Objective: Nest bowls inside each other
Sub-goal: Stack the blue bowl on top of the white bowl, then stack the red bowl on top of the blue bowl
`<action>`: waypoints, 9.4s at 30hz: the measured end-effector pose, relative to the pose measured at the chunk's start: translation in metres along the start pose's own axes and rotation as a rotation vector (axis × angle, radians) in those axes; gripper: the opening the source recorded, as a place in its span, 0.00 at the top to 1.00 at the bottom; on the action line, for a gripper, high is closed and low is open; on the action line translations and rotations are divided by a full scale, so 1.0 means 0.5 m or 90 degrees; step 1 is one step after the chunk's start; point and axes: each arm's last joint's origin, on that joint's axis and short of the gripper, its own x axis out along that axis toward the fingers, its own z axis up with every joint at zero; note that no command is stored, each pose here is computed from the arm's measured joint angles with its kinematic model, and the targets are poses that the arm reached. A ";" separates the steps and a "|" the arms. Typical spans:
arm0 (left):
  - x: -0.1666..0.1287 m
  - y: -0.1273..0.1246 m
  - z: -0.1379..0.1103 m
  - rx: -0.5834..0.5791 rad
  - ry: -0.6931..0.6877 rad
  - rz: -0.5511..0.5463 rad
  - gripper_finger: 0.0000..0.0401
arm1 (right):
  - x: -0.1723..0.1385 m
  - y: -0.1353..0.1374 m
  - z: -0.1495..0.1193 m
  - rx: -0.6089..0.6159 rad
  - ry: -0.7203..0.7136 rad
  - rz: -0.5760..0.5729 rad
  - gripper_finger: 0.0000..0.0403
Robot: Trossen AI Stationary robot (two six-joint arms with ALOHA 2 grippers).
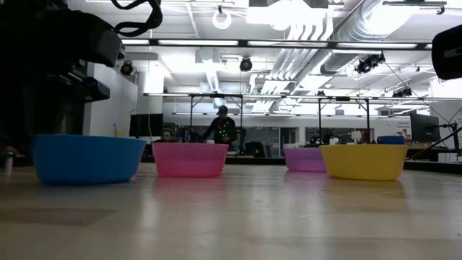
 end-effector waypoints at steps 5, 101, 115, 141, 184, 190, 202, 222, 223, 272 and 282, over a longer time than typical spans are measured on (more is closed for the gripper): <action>0.000 0.000 0.000 0.000 0.000 0.000 0.86 | 0.000 0.000 0.000 0.000 0.000 0.000 0.67; -0.201 0.391 -0.162 -0.279 -0.002 0.280 1.00 | 0.000 0.000 0.000 0.000 0.000 0.000 0.67; -0.171 0.417 -0.177 -0.255 0.000 0.288 1.00 | 0.000 0.000 0.000 0.000 0.000 0.000 0.67; -0.166 0.429 -0.159 -0.238 -0.018 0.279 0.85 | 0.000 0.000 0.000 0.000 0.000 0.000 0.67; -0.086 0.264 0.208 -0.282 -0.051 0.165 0.85 | 0.000 0.000 0.000 0.000 0.000 0.000 0.67; -0.081 0.268 0.211 -0.319 -0.060 0.194 0.85 | 0.000 0.000 0.000 0.000 -0.001 0.000 0.67; -0.073 0.270 0.200 -0.355 -0.024 0.221 0.66 | 0.000 0.000 0.000 0.000 -0.001 0.000 0.67; -0.014 0.278 0.207 -0.351 0.027 0.218 0.62 | 0.000 0.000 0.001 0.000 -0.002 0.000 0.67; -0.012 0.278 0.206 -0.350 0.032 0.216 0.62 | 0.000 0.000 0.000 0.000 -0.002 0.000 0.67; 0.007 0.281 0.218 -0.255 0.030 0.193 0.99 | 0.000 0.000 0.000 0.000 0.000 0.000 0.67; -0.025 0.331 0.199 -0.307 0.047 0.188 1.00 | 0.000 0.000 0.000 0.000 0.000 0.000 0.67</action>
